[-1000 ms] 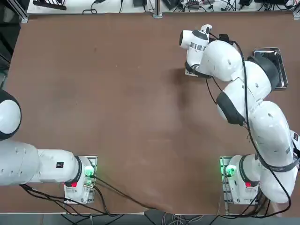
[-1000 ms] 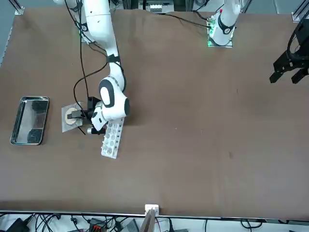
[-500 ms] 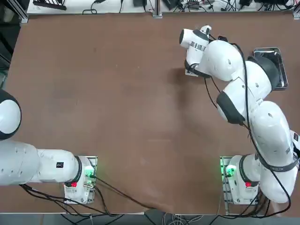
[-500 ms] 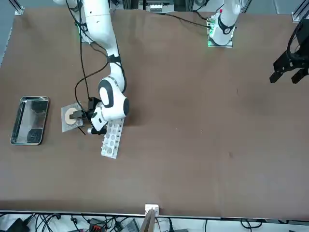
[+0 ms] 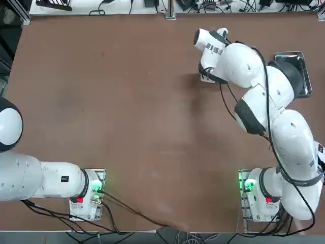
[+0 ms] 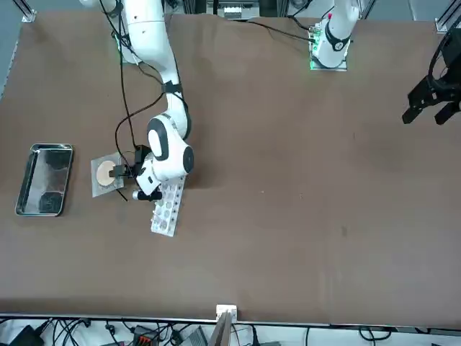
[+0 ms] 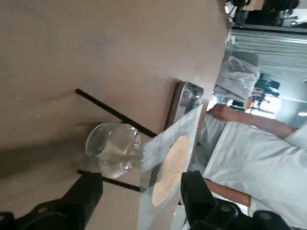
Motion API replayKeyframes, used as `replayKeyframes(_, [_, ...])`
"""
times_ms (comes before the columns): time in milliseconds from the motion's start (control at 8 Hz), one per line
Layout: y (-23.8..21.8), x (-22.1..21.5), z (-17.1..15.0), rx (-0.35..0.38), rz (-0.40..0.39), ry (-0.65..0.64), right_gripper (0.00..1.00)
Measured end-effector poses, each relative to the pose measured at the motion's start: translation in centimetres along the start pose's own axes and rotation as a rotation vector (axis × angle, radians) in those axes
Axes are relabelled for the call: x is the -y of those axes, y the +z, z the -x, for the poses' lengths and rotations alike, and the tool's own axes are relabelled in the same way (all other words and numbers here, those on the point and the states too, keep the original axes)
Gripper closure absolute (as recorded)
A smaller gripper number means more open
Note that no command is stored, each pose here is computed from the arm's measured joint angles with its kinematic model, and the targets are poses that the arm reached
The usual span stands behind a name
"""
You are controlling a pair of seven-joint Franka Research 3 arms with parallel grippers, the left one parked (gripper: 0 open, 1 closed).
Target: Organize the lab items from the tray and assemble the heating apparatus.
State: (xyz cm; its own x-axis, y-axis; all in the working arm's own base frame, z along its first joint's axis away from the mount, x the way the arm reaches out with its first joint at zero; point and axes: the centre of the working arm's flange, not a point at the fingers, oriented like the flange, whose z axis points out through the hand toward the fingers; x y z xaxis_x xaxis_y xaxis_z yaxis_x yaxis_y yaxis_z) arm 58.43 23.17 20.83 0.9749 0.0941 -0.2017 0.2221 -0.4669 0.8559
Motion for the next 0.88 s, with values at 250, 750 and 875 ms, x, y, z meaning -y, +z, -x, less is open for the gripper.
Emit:
replayKeyframes(250, [-2.1,-2.0,0.1,0.004,-0.078,0.014,0.01])
replayKeyframes(750, [-8.6,-11.5,1.7,0.022,-0.288,0.016,0.01])
replayKeyframes(875, [-9.5,-14.3,1.8,0.018,-0.363,0.034,0.01])
